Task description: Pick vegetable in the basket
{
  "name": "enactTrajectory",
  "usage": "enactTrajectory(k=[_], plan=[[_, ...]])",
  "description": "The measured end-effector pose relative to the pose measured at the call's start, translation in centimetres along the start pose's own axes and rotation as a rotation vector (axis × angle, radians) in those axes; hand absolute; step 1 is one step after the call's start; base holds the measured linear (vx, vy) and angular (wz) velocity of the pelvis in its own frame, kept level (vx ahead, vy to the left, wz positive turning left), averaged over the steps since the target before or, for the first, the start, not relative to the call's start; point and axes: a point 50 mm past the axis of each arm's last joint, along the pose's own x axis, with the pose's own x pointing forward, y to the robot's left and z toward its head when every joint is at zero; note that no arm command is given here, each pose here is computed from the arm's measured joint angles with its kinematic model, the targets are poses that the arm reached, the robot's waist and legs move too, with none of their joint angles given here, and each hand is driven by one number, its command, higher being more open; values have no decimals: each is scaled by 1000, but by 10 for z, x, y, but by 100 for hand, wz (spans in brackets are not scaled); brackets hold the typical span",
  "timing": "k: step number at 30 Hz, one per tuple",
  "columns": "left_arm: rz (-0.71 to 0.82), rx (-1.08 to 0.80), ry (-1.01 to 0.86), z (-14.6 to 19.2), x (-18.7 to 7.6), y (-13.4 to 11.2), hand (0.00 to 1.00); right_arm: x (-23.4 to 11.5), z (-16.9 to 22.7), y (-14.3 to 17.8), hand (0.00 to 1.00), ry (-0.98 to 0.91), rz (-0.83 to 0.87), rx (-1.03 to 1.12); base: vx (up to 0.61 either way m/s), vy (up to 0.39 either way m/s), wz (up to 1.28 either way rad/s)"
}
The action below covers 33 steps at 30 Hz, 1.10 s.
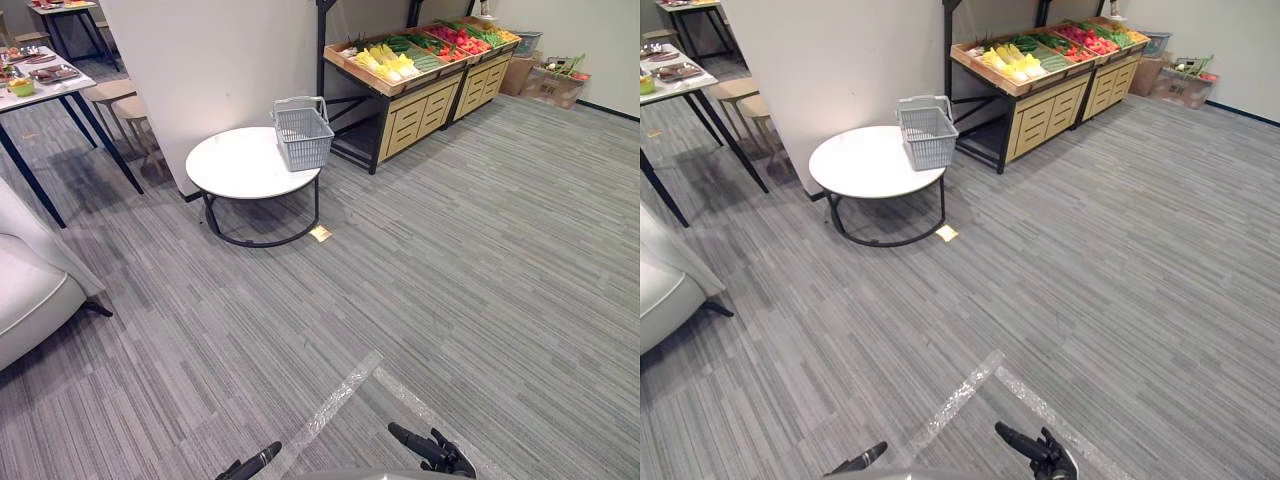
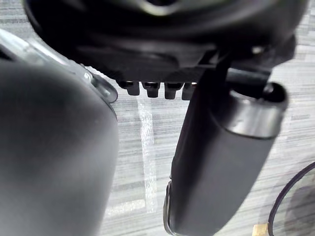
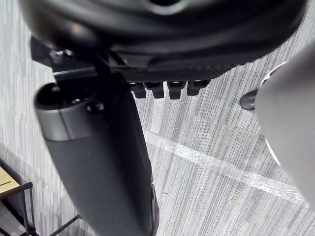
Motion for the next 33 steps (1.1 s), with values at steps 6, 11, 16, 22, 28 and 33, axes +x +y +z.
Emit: enactTrajectory(k=[6,11,16,22,28,33], plan=[[73,44,-17,1,0,2,100,0,0,0,100,-1,-5,0,-22,-31,3],[73,54,-16,1,0,2,100,0,-1,-1,100,10,-5,1,-40,-26,3],[81,54,-8,1,0,2,100,0,-1,-1,100,14,-11,1,-14,-10,1],[90,54,-3,0,0,2,100,0,-1,-2,100,14,-21,0,0,0,0],[93,55,-2,0,0,3,100,0,0,-2,100,16,-22,0,0,0,0],[93,54,-1,0,0,3,100,0,0,-2,100,15,-23,0,0,0,0]])
